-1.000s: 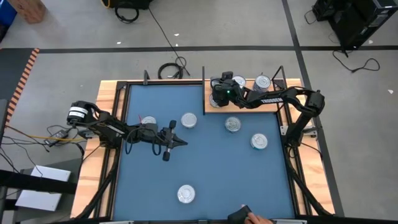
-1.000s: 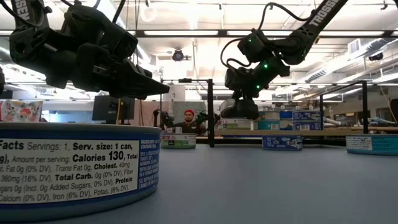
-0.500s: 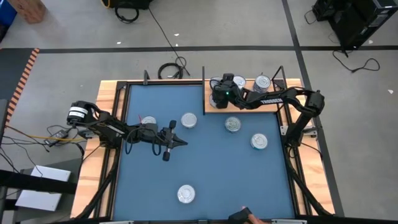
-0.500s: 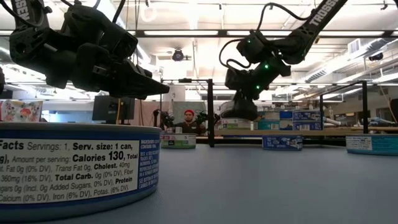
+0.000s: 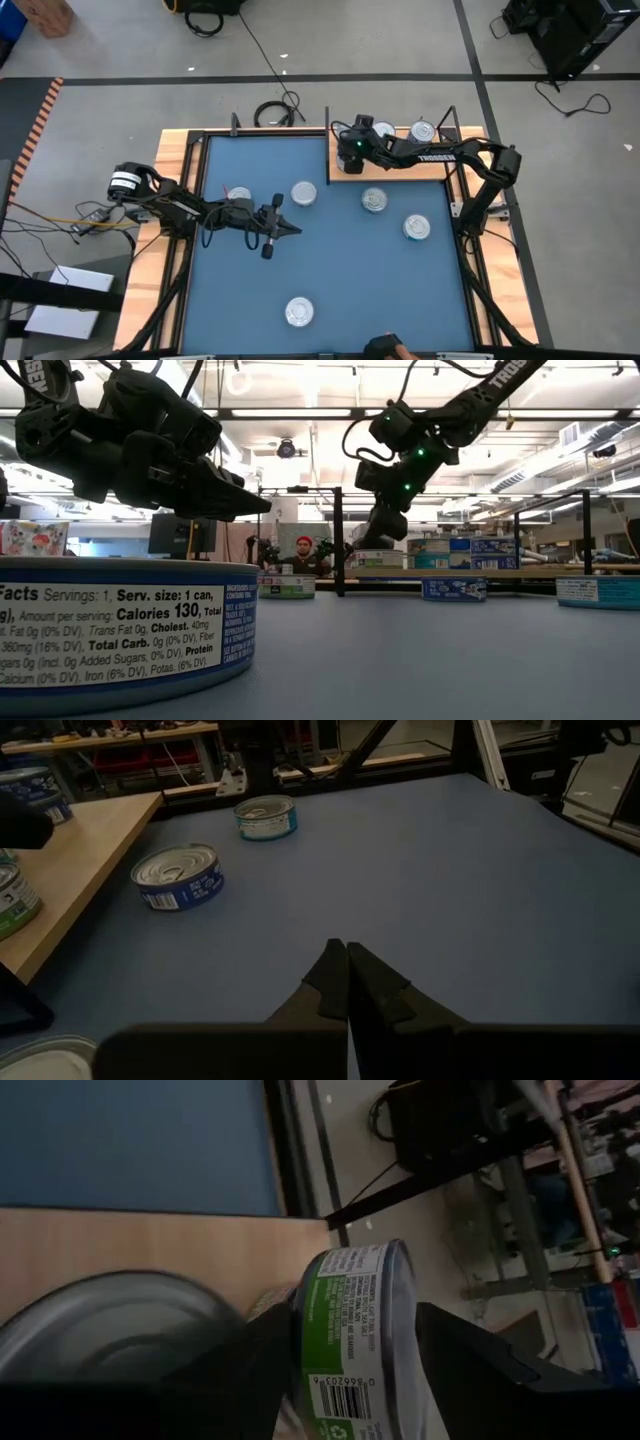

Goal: Stack canned seafood by type on shelf
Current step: Stack the bottom green tuna can on the green tuna can on the back of the shelf, then adjust the front green tuna can on the shelf, then put the left yellow and blue tuna can on the shelf aligned with the other yellow and blue tuna can

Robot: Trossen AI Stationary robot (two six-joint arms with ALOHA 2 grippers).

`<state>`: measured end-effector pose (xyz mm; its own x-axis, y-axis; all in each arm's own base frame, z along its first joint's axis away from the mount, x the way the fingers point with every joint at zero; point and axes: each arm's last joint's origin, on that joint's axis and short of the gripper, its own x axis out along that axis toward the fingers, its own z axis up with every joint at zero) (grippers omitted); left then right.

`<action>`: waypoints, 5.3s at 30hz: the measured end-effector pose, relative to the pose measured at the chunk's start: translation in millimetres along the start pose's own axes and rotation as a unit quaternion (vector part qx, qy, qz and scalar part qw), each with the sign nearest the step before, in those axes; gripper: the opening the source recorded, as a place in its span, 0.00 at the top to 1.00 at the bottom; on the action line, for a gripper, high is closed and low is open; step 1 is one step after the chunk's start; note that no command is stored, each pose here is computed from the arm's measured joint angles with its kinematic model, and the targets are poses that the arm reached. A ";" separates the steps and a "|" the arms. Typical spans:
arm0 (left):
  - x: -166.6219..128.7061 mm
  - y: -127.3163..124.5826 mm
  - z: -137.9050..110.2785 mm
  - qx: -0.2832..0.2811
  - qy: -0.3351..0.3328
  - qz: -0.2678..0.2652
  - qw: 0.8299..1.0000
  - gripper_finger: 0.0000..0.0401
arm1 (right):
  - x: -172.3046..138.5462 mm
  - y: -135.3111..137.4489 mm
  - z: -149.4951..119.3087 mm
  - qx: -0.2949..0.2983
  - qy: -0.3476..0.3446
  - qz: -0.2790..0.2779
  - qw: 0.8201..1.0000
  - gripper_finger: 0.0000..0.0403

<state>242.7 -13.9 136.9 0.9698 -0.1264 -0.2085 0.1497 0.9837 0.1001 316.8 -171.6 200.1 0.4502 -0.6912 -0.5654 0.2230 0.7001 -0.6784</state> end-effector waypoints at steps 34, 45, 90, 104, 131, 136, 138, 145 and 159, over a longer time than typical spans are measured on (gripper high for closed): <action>-0.1 -0.2 -1.5 -0.001 0.007 -0.001 1.000 1.00 | -41.3 -7.7 4.0 0.129 -0.018 0.086 0.988 0.73; -0.1 -0.2 -1.5 -0.016 0.008 -0.001 1.000 1.00 | -36.7 4.4 -5.3 0.188 -0.012 0.139 0.972 0.98; -14.4 7.6 15.9 -0.029 0.002 0.007 1.000 1.00 | -26.8 36.5 -35.8 0.226 -0.038 0.131 0.964 1.00; -36.9 7.8 25.8 -0.036 0.048 0.015 0.998 1.00 | -32.7 47.4 -42.7 0.225 -0.051 0.121 0.966 1.00; -55.0 9.9 38.9 -0.072 0.327 0.089 0.938 1.00 | -94.6 81.0 -5.5 0.202 -0.132 0.144 0.960 1.00; -62.7 8.8 31.0 -0.092 0.375 0.148 0.911 0.97 | -105.6 94.6 -1.4 0.189 -0.136 0.156 0.960 1.00; -66.7 8.8 27.4 -0.094 0.398 0.163 0.898 0.94 | -110.1 99.6 -0.5 0.186 -0.133 0.149 0.962 1.00; -75.2 8.5 20.9 -0.109 0.440 0.196 0.870 0.85 | -124.8 116.0 2.3 0.183 -0.134 0.159 0.961 0.99; -78.7 10.0 17.1 -0.146 0.445 0.260 0.845 0.73 | -138.1 128.7 3.5 0.175 -0.136 0.143 0.965 0.99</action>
<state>171.2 3.7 171.0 0.3418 0.3507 -0.8719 -0.4304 0.8831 0.1865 286.3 14.5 192.6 0.7357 -0.4220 -0.5298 0.3133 0.9055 -0.2863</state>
